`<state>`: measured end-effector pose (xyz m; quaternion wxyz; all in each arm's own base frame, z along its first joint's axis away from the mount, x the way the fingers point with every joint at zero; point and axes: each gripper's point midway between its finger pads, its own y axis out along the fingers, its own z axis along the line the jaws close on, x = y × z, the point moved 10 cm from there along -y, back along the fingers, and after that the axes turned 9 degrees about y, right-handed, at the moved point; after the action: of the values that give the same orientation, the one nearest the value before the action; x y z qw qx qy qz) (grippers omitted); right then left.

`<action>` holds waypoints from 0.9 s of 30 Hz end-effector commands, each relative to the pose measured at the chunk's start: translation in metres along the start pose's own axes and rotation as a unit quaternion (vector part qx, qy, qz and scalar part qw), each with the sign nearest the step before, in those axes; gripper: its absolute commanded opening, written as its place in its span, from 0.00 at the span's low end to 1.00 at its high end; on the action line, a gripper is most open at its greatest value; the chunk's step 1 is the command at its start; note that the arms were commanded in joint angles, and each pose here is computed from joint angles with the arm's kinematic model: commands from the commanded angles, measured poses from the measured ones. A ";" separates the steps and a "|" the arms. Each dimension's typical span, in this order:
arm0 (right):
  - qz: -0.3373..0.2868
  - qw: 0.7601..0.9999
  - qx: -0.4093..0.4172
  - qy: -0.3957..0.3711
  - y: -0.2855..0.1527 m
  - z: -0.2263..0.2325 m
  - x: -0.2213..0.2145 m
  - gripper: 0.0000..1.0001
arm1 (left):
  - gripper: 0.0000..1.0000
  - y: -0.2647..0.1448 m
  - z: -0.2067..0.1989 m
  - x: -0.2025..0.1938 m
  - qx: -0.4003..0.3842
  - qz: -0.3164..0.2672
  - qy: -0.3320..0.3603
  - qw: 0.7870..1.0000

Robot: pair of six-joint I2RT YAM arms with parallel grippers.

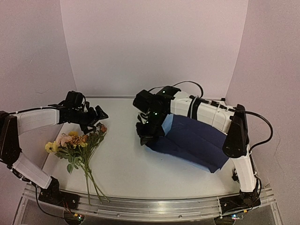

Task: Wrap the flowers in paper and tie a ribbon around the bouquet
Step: Unfold the folded wrapping paper at the center of the board, then adjust the flattened wrapping paper at the center of the board.

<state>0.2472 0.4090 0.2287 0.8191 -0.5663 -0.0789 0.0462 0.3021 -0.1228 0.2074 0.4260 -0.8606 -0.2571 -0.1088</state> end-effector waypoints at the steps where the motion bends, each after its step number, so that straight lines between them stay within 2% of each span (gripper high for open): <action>1: -0.005 0.993 0.120 0.020 0.002 0.046 0.006 0.38 | 1.00 -0.015 0.009 -0.014 0.026 0.009 -0.003 1.000; 7: 0.000 0.984 0.176 -0.026 -0.028 0.057 -0.001 0.67 | 1.00 -0.023 0.009 -0.027 0.001 0.016 0.007 1.000; 11: -0.014 0.982 0.167 -0.082 -0.064 0.037 -0.014 0.89 | 1.00 -0.017 -0.015 -0.042 -0.019 0.019 0.051 0.998; 13: -0.020 0.981 0.162 -0.101 -0.082 0.023 -0.017 0.95 | 1.00 -0.008 -0.025 -0.053 -0.028 0.017 0.061 0.998; 16: -0.036 0.983 0.141 -0.115 -0.104 -0.005 -0.019 0.98 | 1.00 0.007 -0.037 -0.072 -0.041 0.009 0.075 0.996; 21: -0.041 0.995 0.086 -0.039 -0.108 -0.081 -0.007 0.98 | 0.99 0.045 -0.058 -0.095 -0.008 0.024 0.125 0.992; 27: -0.056 0.998 0.007 0.004 -0.101 -0.145 -0.008 0.98 | 0.81 0.099 -0.062 -0.096 0.006 0.023 0.137 0.990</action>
<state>0.2653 0.2618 0.2931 0.8578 -0.5034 -0.1037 0.0013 0.2462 -0.2337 0.1374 0.4789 -0.8493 -0.1311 -0.1792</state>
